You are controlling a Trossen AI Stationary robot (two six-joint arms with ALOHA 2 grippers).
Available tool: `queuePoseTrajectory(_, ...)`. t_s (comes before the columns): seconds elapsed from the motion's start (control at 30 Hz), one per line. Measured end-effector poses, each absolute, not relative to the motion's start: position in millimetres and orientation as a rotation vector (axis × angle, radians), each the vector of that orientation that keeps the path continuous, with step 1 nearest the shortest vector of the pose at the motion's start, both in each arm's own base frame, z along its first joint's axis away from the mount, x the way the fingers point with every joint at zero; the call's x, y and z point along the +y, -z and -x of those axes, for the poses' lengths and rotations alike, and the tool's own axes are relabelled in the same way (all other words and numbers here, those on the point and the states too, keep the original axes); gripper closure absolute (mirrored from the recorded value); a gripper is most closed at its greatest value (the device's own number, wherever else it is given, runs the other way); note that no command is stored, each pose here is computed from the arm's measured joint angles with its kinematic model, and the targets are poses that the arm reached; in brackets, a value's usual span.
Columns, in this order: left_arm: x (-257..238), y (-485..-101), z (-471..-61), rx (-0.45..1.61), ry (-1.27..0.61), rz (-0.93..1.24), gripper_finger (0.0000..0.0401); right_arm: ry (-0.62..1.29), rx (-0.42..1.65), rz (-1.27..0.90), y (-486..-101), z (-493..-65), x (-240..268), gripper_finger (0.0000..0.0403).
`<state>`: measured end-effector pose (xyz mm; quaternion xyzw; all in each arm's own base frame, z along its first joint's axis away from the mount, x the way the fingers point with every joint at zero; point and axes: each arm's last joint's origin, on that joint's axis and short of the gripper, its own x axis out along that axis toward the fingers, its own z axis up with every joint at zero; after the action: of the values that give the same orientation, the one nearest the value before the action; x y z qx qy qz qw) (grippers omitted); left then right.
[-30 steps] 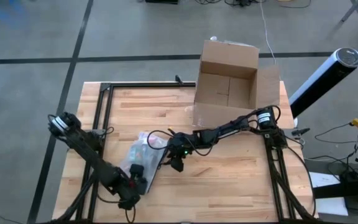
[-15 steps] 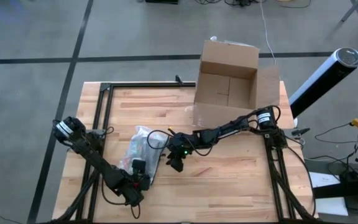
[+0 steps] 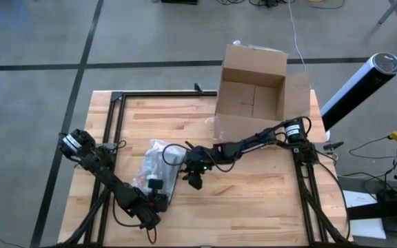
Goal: Unpack boxes
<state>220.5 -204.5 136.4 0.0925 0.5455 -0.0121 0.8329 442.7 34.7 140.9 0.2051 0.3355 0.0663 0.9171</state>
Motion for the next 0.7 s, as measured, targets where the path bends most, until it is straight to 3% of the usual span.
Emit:
queuePoseTrajectory(0.5, -207, -137, -223, 1.145, 0.082, -0.201, 0.0401, -0.078, 0.742, -0.319, -121, -445, 28, 0.0245)
queuePoseTrajectory(0.7, -207, -138, -224, 1.146, 0.099, -0.184, 0.0401, -0.114, 0.728, -0.297, -116, -466, 30, 0.0244)
